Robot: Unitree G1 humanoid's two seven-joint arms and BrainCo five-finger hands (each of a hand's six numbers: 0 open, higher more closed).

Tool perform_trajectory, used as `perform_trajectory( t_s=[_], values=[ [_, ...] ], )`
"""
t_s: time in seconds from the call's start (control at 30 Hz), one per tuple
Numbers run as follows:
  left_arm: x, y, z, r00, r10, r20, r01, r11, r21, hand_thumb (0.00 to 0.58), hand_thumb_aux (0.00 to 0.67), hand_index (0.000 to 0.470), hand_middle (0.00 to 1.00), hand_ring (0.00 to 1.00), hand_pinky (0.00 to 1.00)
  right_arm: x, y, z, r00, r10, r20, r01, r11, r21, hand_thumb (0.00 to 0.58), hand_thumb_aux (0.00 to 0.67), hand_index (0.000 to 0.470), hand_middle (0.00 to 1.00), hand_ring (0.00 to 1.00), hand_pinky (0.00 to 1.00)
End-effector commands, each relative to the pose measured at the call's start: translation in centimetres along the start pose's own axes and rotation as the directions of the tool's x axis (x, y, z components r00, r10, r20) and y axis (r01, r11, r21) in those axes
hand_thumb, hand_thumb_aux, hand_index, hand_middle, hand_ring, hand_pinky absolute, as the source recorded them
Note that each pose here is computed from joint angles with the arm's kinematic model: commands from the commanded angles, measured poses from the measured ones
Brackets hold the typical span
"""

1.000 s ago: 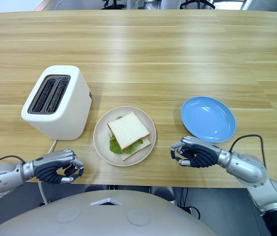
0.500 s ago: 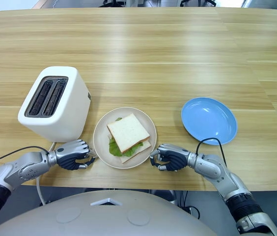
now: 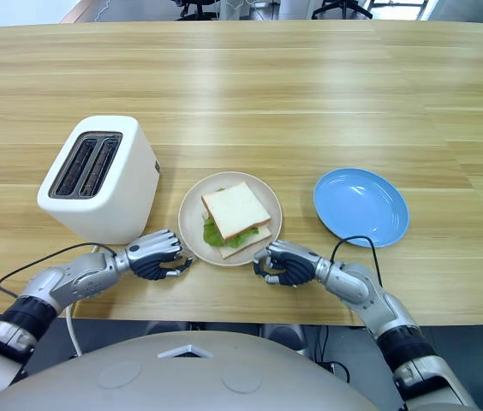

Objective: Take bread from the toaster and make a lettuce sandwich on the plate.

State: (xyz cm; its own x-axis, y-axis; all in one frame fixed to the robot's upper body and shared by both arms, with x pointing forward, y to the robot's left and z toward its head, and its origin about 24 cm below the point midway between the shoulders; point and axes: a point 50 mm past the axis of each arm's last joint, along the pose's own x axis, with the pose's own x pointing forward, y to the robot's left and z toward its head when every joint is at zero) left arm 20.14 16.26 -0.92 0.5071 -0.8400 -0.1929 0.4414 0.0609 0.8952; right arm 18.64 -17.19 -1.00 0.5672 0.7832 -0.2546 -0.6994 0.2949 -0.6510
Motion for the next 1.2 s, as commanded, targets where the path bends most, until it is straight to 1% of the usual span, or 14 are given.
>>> perform_trajectory(
  t_s=[0.03,0.13,0.17,0.37,0.43,0.47,0.5,0.53,0.57,0.7,0.77,0.83,0.97,1.2],
  values=[
    [0.6,0.0,-0.9,0.999,0.017,-0.032,-0.016,1.0,0.015,0.58,0.67,0.46,1.0,1.0,1.0,0.5,-0.4,-1.1,0.998,-0.042,-0.052,0.042,0.999,-0.001,0.58,0.67,0.46,1.0,1.0,1.0],
    [1.5,0.7,-1.4,0.997,0.068,-0.038,-0.067,0.997,0.024,0.58,0.67,0.46,1.0,1.0,1.0,1.1,-1.4,-1.9,0.991,-0.104,-0.078,0.104,0.995,-0.014,0.58,0.67,0.46,1.0,1.0,1.0],
    [1.7,0.9,-1.6,0.996,0.084,-0.041,-0.083,0.996,0.027,0.58,0.67,0.46,0.94,0.94,0.94,1.3,-1.7,-2.1,0.989,-0.124,-0.081,0.123,0.992,-0.013,0.58,0.67,0.46,1.0,1.0,1.0],
    [2.2,2.0,-1.8,0.986,0.168,-0.022,-0.167,0.986,0.029,0.58,0.67,0.46,0.88,0.88,0.88,1.0,-2.3,-1.8,0.984,-0.172,-0.038,0.172,0.985,-0.021,0.58,0.67,0.46,1.0,1.0,1.0],
    [2.1,2.8,-1.3,0.975,0.221,0.009,-0.221,0.975,0.013,0.58,0.67,0.46,0.38,0.38,0.38,-0.1,-3.3,-0.8,0.973,-0.23,0.026,0.23,0.973,0.01,0.58,0.67,0.46,1.0,1.0,1.0],
    [1.9,3.4,-0.9,0.965,0.262,0.025,-0.262,0.965,-0.001,0.58,0.67,0.46,0.38,0.38,0.38,-0.9,-4.1,-0.2,0.958,-0.279,0.06,0.278,0.96,0.024,0.58,0.67,0.46,1.0,1.0,1.0],
    [1.7,4.2,-0.5,0.949,0.312,0.042,-0.312,0.95,-0.018,0.48,0.391,0.269,0.0,0.0,0.0,-1.7,-5.0,0.3,0.94,-0.33,0.091,0.328,0.944,0.04,0.31,0.213,0.146,0.25,0.25,0.25],
    [1.4,5.1,0.0,0.925,0.376,0.061,-0.373,0.927,-0.046,0.075,0.045,0.031,0.0,0.0,0.0,-2.6,-5.9,1.0,0.912,-0.391,0.128,0.386,0.92,0.064,0.0,0.0,0.0,0.0,0.0,0.0],
    [1.1,6.0,0.5,0.895,0.44,0.075,-0.435,0.897,-0.078,0.0,0.0,0.0,0.0,0.0,0.0,-3.4,-7.0,1.6,0.873,-0.459,0.162,0.45,0.888,0.09,0.0,0.0,0.0,0.0,0.0,0.0],
    [-0.1,10.0,2.3,0.732,0.676,0.09,-0.658,0.735,-0.165,0.0,0.0,0.0,0.0,0.0,0.0,-5.5,-10.2,4.1,0.69,-0.665,0.287,0.639,0.745,0.191,0.0,0.0,0.0,0.0,0.0,0.0],
    [-0.6,11.2,3.4,0.658,0.745,0.105,-0.72,0.664,-0.2,0.0,0.0,0.0,0.0,0.0,0.0,-5.7,-11.1,5.3,0.603,-0.722,0.338,0.682,0.687,0.25,0.0,0.0,0.0,0.0,0.0,0.0],
    [-0.9,12.2,4.6,0.589,0.799,0.119,-0.765,0.599,-0.238,0.0,0.0,0.0,0.0,0.0,0.0,-5.6,-11.5,6.1,0.545,-0.75,0.375,0.7,0.653,0.289,0.0,0.0,0.0,0.0,0.0,0.0],
    [-1.1,13.4,5.8,0.497,0.86,0.121,-0.81,0.509,-0.29,0.0,0.0,0.0,0.0,0.0,0.0,-5.2,-11.6,6.5,0.475,-0.791,0.385,0.727,0.599,0.335,0.0,0.0,0.0,0.0,0.0,0.0],
    [-1.7,14.9,5.8,0.371,0.926,0.069,-0.866,0.372,-0.333,0.0,0.0,0.0,0.0,0.0,0.0,-4.2,-11.6,6.7,0.448,-0.794,0.411,0.743,0.586,0.323,0.0,0.0,0.0,0.0,0.0,0.0]
  ],
)
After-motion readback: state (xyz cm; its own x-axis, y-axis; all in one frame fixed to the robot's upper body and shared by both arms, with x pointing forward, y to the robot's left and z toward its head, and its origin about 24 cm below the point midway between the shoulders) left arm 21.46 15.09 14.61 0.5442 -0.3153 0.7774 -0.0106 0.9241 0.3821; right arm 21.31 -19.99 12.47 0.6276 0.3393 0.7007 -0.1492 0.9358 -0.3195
